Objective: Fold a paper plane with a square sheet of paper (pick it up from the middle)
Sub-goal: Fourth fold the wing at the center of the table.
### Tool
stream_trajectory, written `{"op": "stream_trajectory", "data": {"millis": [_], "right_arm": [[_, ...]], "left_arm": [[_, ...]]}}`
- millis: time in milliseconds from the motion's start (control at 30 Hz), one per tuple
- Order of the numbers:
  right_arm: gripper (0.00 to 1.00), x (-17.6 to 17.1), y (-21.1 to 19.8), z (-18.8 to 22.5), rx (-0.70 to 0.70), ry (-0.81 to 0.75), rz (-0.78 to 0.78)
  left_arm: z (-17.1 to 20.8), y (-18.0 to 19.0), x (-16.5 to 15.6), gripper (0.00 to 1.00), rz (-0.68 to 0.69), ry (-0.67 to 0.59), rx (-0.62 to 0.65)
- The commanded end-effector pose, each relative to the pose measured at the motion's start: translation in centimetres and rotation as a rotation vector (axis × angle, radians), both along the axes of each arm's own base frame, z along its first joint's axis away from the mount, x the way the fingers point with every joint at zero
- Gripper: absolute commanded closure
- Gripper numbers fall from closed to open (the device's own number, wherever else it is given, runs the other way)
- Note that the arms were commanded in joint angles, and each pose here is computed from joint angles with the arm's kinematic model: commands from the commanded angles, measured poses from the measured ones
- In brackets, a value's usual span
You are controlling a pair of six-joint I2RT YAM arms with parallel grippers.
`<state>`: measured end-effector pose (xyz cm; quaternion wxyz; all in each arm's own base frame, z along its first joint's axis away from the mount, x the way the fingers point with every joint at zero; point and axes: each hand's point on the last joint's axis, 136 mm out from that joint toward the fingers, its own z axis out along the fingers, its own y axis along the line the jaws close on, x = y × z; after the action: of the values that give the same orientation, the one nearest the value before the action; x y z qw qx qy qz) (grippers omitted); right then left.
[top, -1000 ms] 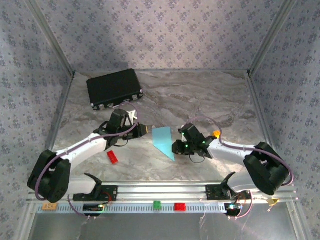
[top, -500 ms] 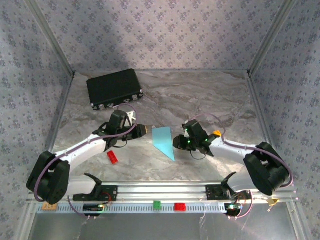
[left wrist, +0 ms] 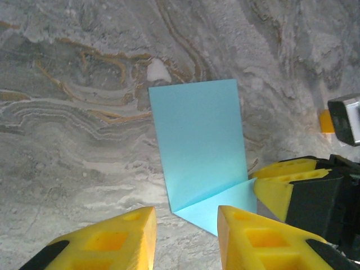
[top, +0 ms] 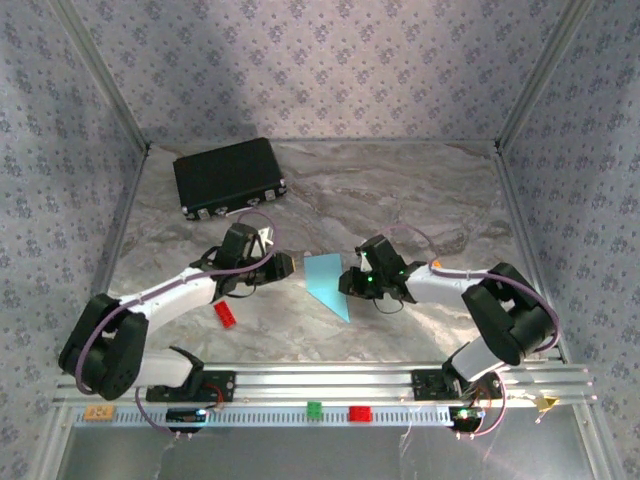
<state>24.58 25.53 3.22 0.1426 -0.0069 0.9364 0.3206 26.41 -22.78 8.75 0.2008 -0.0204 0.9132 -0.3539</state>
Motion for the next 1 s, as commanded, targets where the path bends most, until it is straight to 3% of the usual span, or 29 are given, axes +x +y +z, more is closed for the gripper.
{"op": "stream_trajectory", "data": {"millis": [0,267,967], "right_arm": [[0.79,0.5,0.6,0.5,0.026,-0.007,0.009],[0.89,0.1,-0.1,0.6,0.018,-0.012,0.003],[0.90,-0.3,-1.2,1.5,0.095,-0.036,-0.024]], "left_arm": [[0.3,-0.5,0.1,0.67,-0.013,0.012,-0.023],[-0.2,-0.7,0.1,0.67,-0.016,0.031,-0.022],[-0.8,-5.0,0.8,0.48,-0.119,0.159,-0.171]]}}
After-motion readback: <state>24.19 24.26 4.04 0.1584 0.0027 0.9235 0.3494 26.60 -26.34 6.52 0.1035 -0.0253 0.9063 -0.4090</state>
